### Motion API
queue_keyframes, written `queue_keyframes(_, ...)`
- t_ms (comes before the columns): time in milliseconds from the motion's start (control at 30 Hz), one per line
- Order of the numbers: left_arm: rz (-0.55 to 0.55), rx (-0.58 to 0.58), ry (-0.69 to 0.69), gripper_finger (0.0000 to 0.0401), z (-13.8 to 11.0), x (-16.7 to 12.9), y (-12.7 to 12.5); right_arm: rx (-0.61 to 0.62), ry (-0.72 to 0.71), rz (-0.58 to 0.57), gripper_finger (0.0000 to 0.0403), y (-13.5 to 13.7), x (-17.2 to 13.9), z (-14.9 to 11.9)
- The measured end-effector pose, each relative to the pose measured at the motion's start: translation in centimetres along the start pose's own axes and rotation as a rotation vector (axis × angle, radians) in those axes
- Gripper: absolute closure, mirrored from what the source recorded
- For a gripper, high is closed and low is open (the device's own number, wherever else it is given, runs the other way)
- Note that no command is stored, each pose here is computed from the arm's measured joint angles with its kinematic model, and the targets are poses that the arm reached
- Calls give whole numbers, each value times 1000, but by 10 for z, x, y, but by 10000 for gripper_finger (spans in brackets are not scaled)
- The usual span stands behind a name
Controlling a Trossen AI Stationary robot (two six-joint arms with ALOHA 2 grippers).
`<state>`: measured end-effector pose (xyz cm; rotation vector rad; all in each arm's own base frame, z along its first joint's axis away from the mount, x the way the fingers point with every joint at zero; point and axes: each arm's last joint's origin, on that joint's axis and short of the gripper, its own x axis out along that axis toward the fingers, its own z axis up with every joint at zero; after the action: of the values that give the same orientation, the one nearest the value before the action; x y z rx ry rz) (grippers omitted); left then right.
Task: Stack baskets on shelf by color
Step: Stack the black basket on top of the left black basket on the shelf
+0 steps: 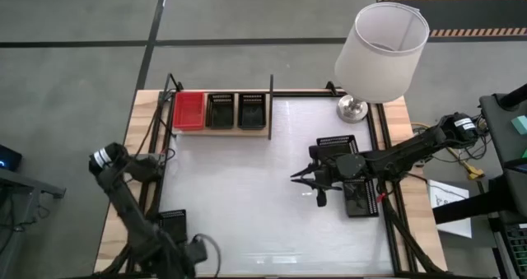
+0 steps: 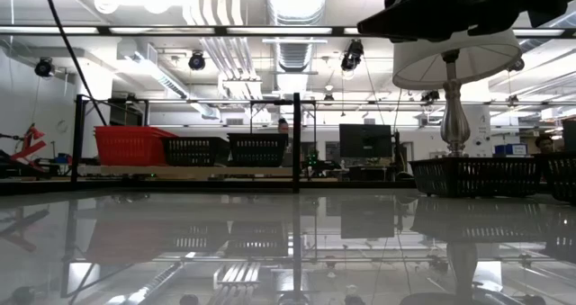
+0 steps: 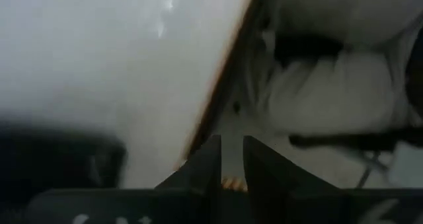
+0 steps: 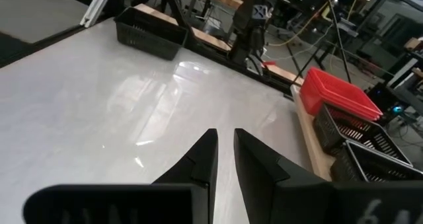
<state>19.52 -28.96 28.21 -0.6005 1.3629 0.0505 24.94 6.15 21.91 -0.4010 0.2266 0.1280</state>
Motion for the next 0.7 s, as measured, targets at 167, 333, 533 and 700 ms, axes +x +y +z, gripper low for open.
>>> queue_keyframes(167, 51, -43, 67, 353, -34, 20, -4, -2, 1, 0, 360, 0, 0, 0)
queue_keyframes(333, 137, -117, 148, 324, -52, 35, 6, -2, 1, 1, 360, 0, 0, 0)
queue_keyframes(533, 241, -115, 175, 263, -54, 41, 21, 8, 2, 1, 360, 0, 0, 0)
queue_keyframes(700, 262, -14, 192, 224, -57, 45, 27, 8, 2, 1, 360, 0, 0, 0)
